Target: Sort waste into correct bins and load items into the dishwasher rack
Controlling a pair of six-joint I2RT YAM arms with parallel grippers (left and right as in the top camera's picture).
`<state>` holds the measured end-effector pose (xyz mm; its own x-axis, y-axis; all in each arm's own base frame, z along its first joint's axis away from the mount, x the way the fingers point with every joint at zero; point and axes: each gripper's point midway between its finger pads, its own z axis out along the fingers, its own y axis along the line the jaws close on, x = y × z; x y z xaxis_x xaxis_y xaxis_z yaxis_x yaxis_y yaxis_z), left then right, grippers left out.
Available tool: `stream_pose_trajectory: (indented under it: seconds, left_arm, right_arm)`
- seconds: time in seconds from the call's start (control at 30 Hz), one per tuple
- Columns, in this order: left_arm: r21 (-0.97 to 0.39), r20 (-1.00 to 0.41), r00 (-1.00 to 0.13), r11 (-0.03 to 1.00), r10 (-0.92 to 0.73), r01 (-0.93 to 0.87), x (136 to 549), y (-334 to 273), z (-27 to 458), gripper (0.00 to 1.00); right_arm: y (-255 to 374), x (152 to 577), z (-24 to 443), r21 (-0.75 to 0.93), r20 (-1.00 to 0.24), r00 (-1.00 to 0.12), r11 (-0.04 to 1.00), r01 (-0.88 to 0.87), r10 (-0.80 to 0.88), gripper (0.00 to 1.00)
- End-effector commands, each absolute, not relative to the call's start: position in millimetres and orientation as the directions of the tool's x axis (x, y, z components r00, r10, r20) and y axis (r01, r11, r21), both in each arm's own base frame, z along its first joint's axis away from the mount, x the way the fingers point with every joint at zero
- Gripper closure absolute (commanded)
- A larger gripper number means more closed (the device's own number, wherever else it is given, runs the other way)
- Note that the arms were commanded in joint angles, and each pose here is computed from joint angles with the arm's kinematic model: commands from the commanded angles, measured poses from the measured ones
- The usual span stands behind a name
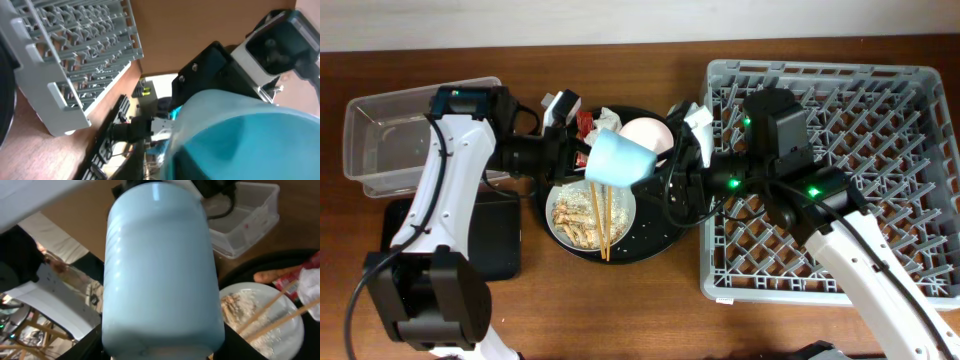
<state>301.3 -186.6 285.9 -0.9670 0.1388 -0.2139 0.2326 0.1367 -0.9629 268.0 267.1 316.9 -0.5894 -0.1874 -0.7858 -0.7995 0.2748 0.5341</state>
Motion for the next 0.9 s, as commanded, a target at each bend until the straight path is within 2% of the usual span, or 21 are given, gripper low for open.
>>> stream_pose_trajectory:
  seconds: [0.0,0.07,0.17,0.2,0.23,0.27,0.3,0.37,0.4,0.57,0.6,0.67,0.7,0.77,0.87]
  left_arm:
    - [-0.945,-0.275,-0.947,0.137,0.165,0.298,295,-191,292,0.01]
    - [-0.94,-0.279,-0.946,0.154,0.168,0.304,296,-189,289,0.01]
    - [-0.925,-0.322,-0.933,0.159,0.161,0.347,302,-186,287,0.01]
    - [-0.923,-0.327,-0.932,0.159,0.16,0.351,303,-186,286,0.01]
    - [-0.917,-0.339,-0.927,0.162,0.16,0.364,305,-185,285,0.01]
    - [-0.915,-0.345,-0.925,0.164,0.161,0.369,305,-185,285,0.01]
    - [-0.91,-0.348,-0.922,0.174,0.168,0.376,306,-185,283,0.01]
    - [-0.906,-0.351,-0.92,0.184,0.173,0.38,306,-184,281,0.01]
    - [-0.905,-0.353,-0.919,0.187,0.175,0.383,306,-184,280,0.01]
    - [-0.902,-0.351,-0.919,0.199,0.182,0.384,306,-184,278,0.01]
    - [-0.902,-0.351,-0.919,0.199,0.182,0.384,306,-184,278,0.01]
    - [-0.902,-0.351,-0.919,0.199,0.182,0.384,306,-184,278,0.01]
    - [-0.902,-0.351,-0.919,0.199,0.182,0.384,306,-184,278,0.01]
    - [-0.901,-0.352,-0.918,0.199,0.183,0.385,306,-184,278,0.01]
    - [-0.884,-0.354,-0.912,0.245,0.21,0.399,306,-181,268,0.01]
  right_arm:
    - [255,257,345,0.501,-0.826,-0.543,0.248,-0.829,-0.15,0.54]
    - [235,260,350,0.503,-0.823,-0.555,0.301,-0.81,-0.118,0.54]
    - [163,275,331,0.526,-0.747,-0.665,0.599,-0.604,-0.015,0.54]
    - [136,277,320,0.518,-0.714,-0.699,0.695,-0.499,0.03,0.54]
    - [98,276,303,0.509,-0.65,-0.75,0.802,-0.314,0.119,0.54]
    - [68,273,287,0.492,-0.59,-0.781,0.859,-0.145,0.205,0.54]
    - [31,265,266,0.453,-0.5,-0.796,0.886,0.095,0.341,0.54]
    - [-23,244,237,0.322,-0.395,-0.766,0.857,0.402,0.508,0.54]
    - [-41,239,229,0.272,-0.371,-0.749,0.836,0.477,0.548,0.54]
    - [-69,258,184,0.217,-0.215,-0.74,0.77,0.6,0.638,0.52]
    - [-72,267,168,0.202,-0.168,-0.749,0.766,0.611,0.641,0.41]
    - [-71,278,148,0.207,-0.096,-0.76,0.759,0.617,0.643,0.32]
    - [-64,288,155,0.267,-0.091,-0.766,0.756,0.597,0.637,0.29]
    - [-47,301,194,0.385,-0.152,-0.784,0.767,0.514,0.602,0.28]
    - [-23,301,252,0.429,-0.328,-0.797,0.831,0.354,0.508,0.24]
